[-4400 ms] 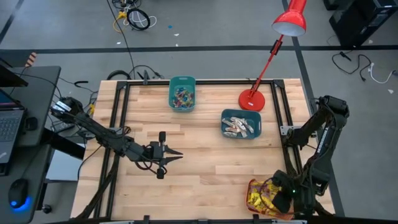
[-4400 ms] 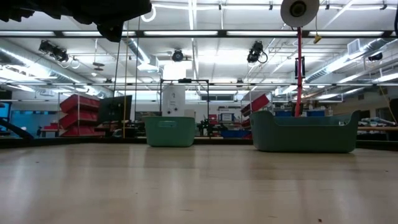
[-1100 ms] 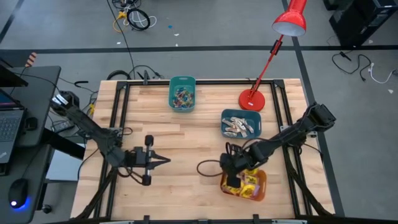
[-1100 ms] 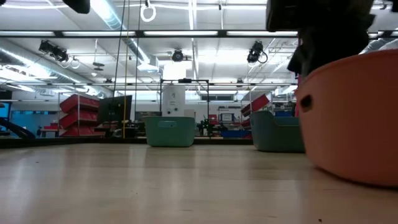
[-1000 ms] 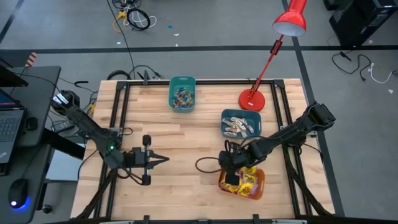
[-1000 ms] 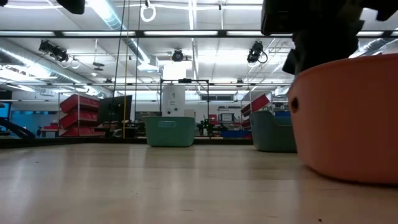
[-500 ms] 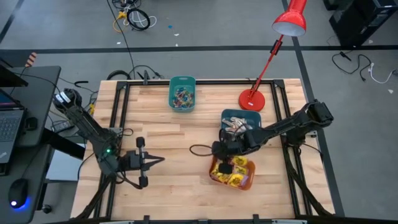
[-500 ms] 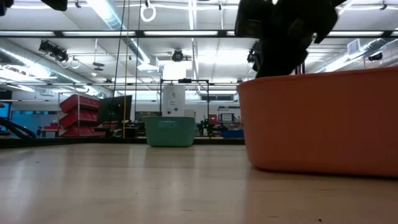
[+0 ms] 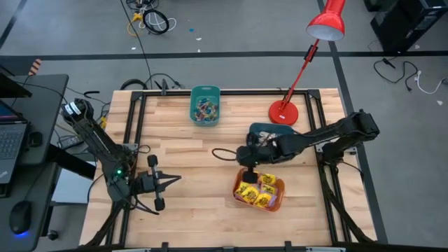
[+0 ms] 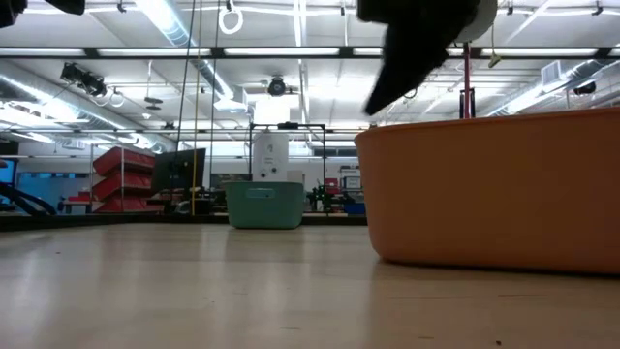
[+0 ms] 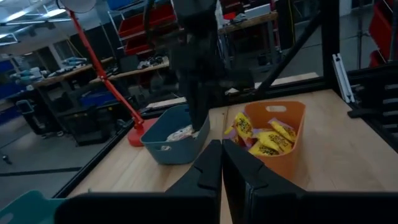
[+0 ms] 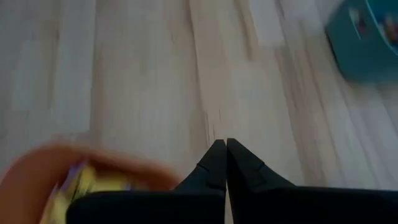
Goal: Sort candy
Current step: Move the orange bin to the left side of the green bin
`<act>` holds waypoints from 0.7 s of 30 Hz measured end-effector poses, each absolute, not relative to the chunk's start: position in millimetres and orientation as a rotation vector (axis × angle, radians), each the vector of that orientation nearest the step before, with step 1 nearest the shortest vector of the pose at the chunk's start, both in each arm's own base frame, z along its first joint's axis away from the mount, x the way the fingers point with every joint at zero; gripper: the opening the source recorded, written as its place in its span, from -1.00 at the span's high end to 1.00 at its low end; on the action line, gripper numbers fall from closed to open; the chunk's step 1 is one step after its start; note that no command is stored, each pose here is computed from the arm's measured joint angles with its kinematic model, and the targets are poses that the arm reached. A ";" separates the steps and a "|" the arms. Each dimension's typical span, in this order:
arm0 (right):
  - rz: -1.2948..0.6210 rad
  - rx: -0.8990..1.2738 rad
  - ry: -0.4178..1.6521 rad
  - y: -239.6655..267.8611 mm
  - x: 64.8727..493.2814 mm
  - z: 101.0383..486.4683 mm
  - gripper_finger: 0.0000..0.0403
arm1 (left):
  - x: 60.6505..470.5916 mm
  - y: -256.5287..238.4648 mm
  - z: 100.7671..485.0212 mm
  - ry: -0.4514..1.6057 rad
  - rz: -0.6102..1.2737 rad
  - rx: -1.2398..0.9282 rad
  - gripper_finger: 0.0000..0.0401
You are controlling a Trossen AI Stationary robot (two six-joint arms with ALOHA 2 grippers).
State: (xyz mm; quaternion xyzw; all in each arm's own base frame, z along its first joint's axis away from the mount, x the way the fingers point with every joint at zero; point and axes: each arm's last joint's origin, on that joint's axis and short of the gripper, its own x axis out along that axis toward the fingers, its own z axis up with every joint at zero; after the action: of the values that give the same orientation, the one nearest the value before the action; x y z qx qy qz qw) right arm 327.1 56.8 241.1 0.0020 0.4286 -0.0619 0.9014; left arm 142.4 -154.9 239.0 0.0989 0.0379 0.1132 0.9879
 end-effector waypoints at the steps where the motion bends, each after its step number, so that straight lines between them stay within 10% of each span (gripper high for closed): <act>1: -0.144 0.012 0.915 60.1 322.3 247.3 1.00 | 141.9 -155.2 238.5 0.079 0.225 0.204 0.93; 21: -0.434 0.376 1.490 156.0 195.4 254.5 1.00 | 142.6 -154.7 236.1 0.086 0.230 0.168 0.93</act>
State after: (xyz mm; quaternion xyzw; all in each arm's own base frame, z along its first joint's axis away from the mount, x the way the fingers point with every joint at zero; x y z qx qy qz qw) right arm 195.4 156.0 254.5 0.1689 0.6682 -0.1948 0.6979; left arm 142.6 -154.7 236.1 0.0837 0.0427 0.1147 0.9889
